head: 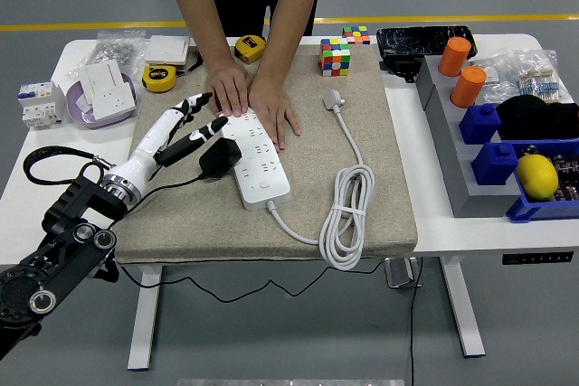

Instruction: Pick up the plug,place it near the board,insert it into the board,press the button

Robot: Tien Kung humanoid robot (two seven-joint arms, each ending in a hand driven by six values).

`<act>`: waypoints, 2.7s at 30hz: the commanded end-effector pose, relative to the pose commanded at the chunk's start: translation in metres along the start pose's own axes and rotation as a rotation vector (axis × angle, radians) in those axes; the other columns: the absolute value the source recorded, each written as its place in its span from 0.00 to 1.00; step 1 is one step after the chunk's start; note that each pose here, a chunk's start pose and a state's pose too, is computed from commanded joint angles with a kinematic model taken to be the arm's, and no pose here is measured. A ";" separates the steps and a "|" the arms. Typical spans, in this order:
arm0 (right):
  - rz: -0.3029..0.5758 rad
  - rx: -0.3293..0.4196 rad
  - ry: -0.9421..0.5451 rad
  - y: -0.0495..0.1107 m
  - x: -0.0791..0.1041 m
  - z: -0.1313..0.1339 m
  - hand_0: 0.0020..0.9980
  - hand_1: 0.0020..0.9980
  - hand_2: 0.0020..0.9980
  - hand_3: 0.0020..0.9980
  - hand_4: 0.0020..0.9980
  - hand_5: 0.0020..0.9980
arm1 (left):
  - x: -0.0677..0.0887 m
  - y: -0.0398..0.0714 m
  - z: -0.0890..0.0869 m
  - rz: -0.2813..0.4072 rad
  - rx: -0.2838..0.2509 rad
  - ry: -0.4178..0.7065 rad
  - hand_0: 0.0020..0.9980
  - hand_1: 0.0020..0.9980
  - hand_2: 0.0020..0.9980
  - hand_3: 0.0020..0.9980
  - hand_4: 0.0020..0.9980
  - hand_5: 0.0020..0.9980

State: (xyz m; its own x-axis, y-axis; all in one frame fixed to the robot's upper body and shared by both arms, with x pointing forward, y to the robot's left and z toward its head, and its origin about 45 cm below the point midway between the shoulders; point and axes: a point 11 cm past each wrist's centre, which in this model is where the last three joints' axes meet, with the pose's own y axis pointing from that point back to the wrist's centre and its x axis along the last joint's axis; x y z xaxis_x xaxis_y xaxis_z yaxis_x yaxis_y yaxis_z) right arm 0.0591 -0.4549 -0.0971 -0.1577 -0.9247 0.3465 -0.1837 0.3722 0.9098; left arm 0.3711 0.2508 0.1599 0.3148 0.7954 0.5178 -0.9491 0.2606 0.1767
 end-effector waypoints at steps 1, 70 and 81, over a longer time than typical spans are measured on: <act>0.001 -0.001 -0.001 0.000 0.000 0.000 0.95 0.80 0.75 0.78 1.00 0.73 | -0.002 0.003 -0.005 -0.012 0.012 -0.015 0.93 0.99 0.95 0.91 1.00 0.91; 0.005 0.006 0.007 0.000 0.003 -0.006 0.94 0.80 0.75 0.78 1.00 0.74 | -0.029 -0.015 0.015 -0.190 -0.091 -0.612 0.95 0.97 0.93 0.90 1.00 0.98; 0.007 -0.001 0.011 0.000 0.004 -0.003 0.94 0.79 0.75 0.78 1.00 0.74 | -0.031 -0.019 0.016 -0.196 -0.087 -0.624 0.95 0.97 0.93 0.90 1.00 1.00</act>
State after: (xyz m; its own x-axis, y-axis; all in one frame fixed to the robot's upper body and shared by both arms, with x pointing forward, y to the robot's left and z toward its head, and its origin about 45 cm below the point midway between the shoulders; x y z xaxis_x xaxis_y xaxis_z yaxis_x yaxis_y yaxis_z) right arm 0.0613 -0.4591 -0.0951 -0.1482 -0.9229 0.3554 -0.1815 0.3786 0.9076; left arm 0.3796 0.2123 0.1534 0.4013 0.2695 0.8754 -0.8628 0.4321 0.2625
